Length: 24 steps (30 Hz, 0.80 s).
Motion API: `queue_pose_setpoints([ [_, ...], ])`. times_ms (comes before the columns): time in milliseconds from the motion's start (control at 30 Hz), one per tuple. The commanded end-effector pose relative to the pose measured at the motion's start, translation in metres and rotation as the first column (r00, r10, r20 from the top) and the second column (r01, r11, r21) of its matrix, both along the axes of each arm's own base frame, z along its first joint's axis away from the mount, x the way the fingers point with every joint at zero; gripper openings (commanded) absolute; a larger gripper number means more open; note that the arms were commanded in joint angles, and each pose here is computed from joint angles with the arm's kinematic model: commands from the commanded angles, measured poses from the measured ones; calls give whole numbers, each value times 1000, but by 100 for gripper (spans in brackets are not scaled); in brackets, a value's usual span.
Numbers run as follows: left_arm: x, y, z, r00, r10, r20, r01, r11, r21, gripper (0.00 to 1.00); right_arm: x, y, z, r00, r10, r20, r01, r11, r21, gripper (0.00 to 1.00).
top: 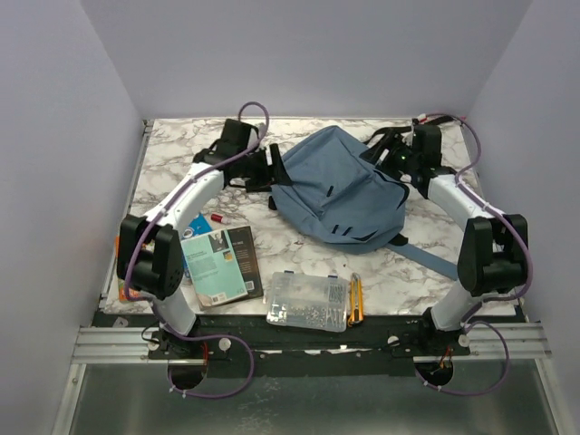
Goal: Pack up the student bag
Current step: Unzip the student bag at the center of the board, then pick up the stationery from the center of the board.
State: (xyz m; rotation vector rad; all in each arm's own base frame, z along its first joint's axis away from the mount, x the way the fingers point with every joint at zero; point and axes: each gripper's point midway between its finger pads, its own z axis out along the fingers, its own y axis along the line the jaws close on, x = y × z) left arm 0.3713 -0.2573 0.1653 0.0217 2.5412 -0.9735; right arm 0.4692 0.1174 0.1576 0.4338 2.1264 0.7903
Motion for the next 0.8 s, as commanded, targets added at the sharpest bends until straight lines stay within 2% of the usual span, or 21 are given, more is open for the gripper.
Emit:
queue_pose_setpoints([
  [0, 4, 99, -20, 973, 229, 37, -230, 928, 293, 79, -22, 22, 7, 998, 58, -16, -59, 989, -137, 73],
  [100, -5, 144, -38, 932, 362, 12, -335, 849, 408, 80, -37, 49, 15, 992, 123, -8, -122, 976, -181, 73],
  [233, -13, 183, -53, 859, 512, -4, -457, 770, 445, 80, -51, 64, 12, 984, 180, -11, -179, 970, -167, 73],
  [333, -13, 199, -64, 820, 573, -18, -500, 731, 464, 77, -56, 61, 2, 980, 196, -28, -198, 961, -196, 73],
  [433, -12, 204, -77, 800, 598, -44, -506, 712, 488, 73, -57, 59, -3, 977, 207, -40, -211, 952, -221, 73],
  [633, 3, 202, -96, 781, 619, -86, -502, 703, 504, 65, -63, 69, -3, 967, 255, -25, -255, 952, -171, 73],
  [700, 5, 197, -101, 770, 627, -115, -500, 707, 500, 59, -64, 70, -2, 966, 258, -21, -258, 951, -169, 73],
  [767, 2, 198, -108, 735, 665, -133, -527, 683, 506, 57, -65, 70, 3, 965, 262, -5, -259, 952, -164, 73],
])
